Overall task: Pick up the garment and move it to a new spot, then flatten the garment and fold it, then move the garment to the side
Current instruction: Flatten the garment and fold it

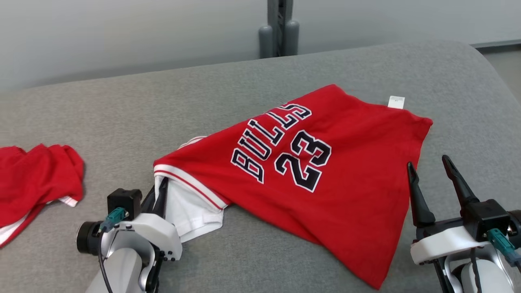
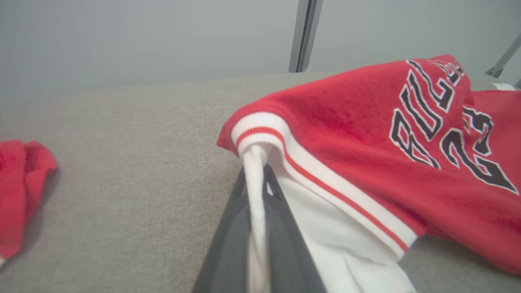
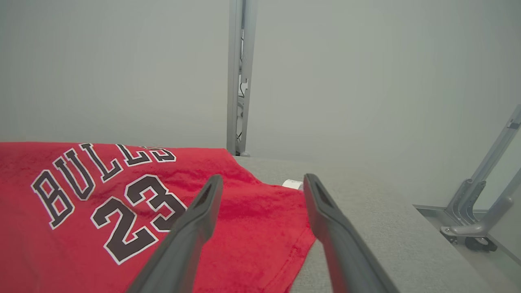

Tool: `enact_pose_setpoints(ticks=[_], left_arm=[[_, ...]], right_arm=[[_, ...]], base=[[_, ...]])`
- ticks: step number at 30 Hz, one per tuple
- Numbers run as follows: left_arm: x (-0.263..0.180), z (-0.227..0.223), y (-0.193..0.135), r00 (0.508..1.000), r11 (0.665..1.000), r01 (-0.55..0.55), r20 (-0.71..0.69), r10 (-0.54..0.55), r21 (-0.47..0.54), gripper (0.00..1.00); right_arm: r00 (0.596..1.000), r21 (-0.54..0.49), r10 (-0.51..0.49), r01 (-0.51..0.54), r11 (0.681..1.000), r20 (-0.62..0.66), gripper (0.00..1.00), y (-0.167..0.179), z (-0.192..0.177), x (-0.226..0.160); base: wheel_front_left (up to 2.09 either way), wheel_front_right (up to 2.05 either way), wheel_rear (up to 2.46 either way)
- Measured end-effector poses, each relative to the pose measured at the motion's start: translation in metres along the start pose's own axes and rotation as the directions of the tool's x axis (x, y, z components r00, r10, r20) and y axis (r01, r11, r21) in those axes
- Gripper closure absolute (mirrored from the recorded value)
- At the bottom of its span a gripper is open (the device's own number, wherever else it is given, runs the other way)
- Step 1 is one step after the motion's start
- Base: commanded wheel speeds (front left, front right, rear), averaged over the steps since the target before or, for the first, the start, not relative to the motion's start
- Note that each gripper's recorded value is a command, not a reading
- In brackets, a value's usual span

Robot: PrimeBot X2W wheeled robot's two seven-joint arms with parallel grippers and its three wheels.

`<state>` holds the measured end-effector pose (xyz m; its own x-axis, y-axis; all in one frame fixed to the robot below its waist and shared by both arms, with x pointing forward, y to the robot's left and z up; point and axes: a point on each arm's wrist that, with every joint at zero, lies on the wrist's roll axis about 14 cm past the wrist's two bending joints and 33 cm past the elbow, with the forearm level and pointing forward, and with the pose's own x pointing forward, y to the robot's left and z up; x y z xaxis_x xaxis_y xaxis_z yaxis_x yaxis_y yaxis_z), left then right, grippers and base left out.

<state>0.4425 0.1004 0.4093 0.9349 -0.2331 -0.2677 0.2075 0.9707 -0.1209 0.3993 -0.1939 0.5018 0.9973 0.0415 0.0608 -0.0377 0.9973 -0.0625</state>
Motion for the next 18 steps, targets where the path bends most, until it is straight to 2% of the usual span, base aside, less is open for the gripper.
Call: enact_pose_setpoints(ticks=[6,7,8,9,18], left_arm=[[-0.038,-0.007,0.042,0.989,0.988,-0.145,0.0,0.145,-0.048,1.0],[-0.043,-0.008,0.043,0.988,0.987,-0.151,0.002,0.152,-0.053,0.74],[-0.046,-0.007,0.043,0.989,0.987,-0.15,0.007,0.151,-0.059,0.29],[-0.049,-0.005,0.042,0.989,0.987,-0.144,0.016,0.145,-0.068,0.0],[-0.065,0.017,0.058,0.976,0.979,-0.182,0.105,0.19,-0.088,0.0]], right_arm=[[0.995,0.015,0.094,-0.094,0.995,0.025,0.0,0.033,0.008,0.01],[0.994,0.017,0.108,-0.108,0.994,0.027,0.0,0.038,0.008,0.01],[0.992,0.018,0.12,-0.121,0.993,0.032,0.0,0.043,0.01,0.011],[0.991,0.018,0.129,-0.13,0.991,0.036,0.0,0.046,0.011,0.012],[0.985,0.029,0.17,-0.171,0.985,0.039,0.0,0.061,0.013,0.009]], base=[[0.0,0.0,0.0],[0.0,0.0,0.0],[0.0,0.0,0.0],[0.0,0.0,0.0],[0.0,0.0,0.0]])
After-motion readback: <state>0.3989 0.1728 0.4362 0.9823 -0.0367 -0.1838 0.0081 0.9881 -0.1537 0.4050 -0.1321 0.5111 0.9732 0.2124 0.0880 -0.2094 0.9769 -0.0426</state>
